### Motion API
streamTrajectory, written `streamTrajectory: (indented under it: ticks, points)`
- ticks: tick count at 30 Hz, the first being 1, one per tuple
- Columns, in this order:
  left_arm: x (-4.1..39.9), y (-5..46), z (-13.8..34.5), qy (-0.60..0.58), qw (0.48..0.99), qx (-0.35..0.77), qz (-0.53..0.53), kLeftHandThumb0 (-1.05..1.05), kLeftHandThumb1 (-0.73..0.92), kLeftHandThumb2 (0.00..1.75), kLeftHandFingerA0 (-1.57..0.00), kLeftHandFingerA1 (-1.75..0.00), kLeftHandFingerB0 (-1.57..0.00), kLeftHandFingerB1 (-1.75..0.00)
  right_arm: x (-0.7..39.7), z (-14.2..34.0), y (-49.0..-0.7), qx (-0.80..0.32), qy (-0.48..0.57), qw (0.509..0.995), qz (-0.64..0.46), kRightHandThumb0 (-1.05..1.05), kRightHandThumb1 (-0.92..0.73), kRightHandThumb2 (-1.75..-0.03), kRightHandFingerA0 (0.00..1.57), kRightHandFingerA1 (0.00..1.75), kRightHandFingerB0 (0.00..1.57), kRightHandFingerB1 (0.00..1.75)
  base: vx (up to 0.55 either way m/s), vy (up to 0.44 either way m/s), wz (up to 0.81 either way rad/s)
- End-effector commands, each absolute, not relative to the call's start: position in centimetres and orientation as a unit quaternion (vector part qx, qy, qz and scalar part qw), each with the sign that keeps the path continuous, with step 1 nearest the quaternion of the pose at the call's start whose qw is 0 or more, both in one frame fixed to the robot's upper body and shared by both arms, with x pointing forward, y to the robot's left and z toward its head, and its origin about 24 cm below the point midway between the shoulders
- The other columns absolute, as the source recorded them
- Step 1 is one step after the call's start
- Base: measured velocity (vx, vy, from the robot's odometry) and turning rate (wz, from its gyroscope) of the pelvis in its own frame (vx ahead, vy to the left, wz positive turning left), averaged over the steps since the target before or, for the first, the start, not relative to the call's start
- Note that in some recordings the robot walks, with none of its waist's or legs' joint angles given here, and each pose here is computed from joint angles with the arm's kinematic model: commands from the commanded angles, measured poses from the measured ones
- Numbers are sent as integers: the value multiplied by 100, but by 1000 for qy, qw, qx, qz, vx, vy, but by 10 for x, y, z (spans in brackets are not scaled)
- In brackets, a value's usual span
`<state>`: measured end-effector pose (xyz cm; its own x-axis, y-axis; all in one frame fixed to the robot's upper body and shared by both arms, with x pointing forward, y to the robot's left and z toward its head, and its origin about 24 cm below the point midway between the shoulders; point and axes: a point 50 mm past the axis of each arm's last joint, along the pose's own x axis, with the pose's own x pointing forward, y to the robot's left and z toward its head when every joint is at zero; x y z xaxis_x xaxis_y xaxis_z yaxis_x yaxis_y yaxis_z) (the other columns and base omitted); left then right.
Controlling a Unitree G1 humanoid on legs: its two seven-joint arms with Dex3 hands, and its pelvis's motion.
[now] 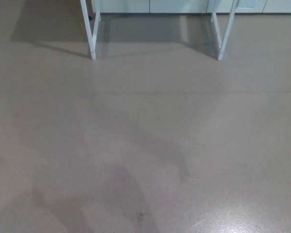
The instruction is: The robot picks up a bottle from a person using its left hand and walk towards the table in frontand put the bottle on the table.
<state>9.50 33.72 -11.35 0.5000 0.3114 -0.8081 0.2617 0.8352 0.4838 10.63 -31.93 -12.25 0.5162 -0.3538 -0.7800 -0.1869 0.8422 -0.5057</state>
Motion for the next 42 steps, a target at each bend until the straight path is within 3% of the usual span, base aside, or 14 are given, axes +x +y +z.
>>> streamTrajectory:
  ticks: [1,13,14,18,22,24,25,28,29,31,39,40,41,42]
  points:
    - [90,343,-110,491,812,315,3,-40,69,60,-38,-40,-28,-33,98,-121,-325,-291,488,821,-56,-44,-69,-61,67,53,50,41,0,0,0]
    - [81,345,-110,493,812,312,0,-38,69,61,-33,-37,-27,-33,92,-124,-322,-291,491,820,-51,-42,-69,-61,67,51,51,41,0,0,0]
    - [81,345,-110,491,812,315,2,-47,56,75,-32,-47,-17,-40,92,-124,-322,-290,491,820,-50,-42,-70,-61,64,50,49,41,0,0,0]
    - [81,344,-109,469,823,319,13,-56,51,75,-22,-45,-8,-38,93,-124,-321,-288,493,820,-49,-41,-69,-61,66,50,50,41,0,0,0]
    - [96,318,-106,379,905,193,34,-47,54,58,-22,-35,-11,-24,96,-122,-325,-299,494,815,-42,-42,-69,-61,66,50,50,40,0,0,0]
    - [109,299,-93,295,944,149,2,-47,34,74,-4,-43,0,-32,98,-123,-323,-303,493,815,-35,-42,-69,-60,66,51,52,41,0,0,0]
    - [120,280,-74,220,968,114,-45,-58,36,72,-6,-35,-6,-20,100,-123,-321,-306,491,815,-30,-42,-69,-61,66,52,52,42,0,0,0]
    - [128,258,-47,153,975,110,-121,-57,51,56,-5,-28,-2,-24,103,-123,-320,-306,490,816,-29,-42,-69,-61,66,52,53,42,0,0,0]
    - [131,248,-33,128,974,110,-151,-58,37,77,-1,-29,0,-18,103,-123,-319,-305,490,816,-29,-42,-69,-61,66,51,52,41,0,0,0]
    - [133,224,-3,73,967,108,-219,-59,36,78,0,-30,0,-15,103,-124,-319,-304,490,817,-28,-43,-69,-61,64,52,52,42,0,0,0]
    - [118,156,73,-39,920,93,-379,-60,37,76,0,-31,0,-10,97,-125,-319,-305,497,812,-21,-40,-69,-60,63,51,52,42,0,0,0]
    - [118,150,78,-49,915,95,-389,-62,45,55,-2,-33,0,-9,97,-125,-319,-303,497,813,-21,-41,-69,-60,65,52,54,43,0,0,0]
    - [118,147,81,-56,912,96,-395,-62,45,55,-2,-33,0,-9,97,-125,-319,-303,497,813,-22,-41,-69,-60,65,52,54,43,0,0,0]
    - [118,142,85,-64,908,101,-402,-62,37,78,0,-32,0,-10,97,-125,-319,-306,497,812,-20,-41,-69,-60,66,52,54,43,0,0,0]
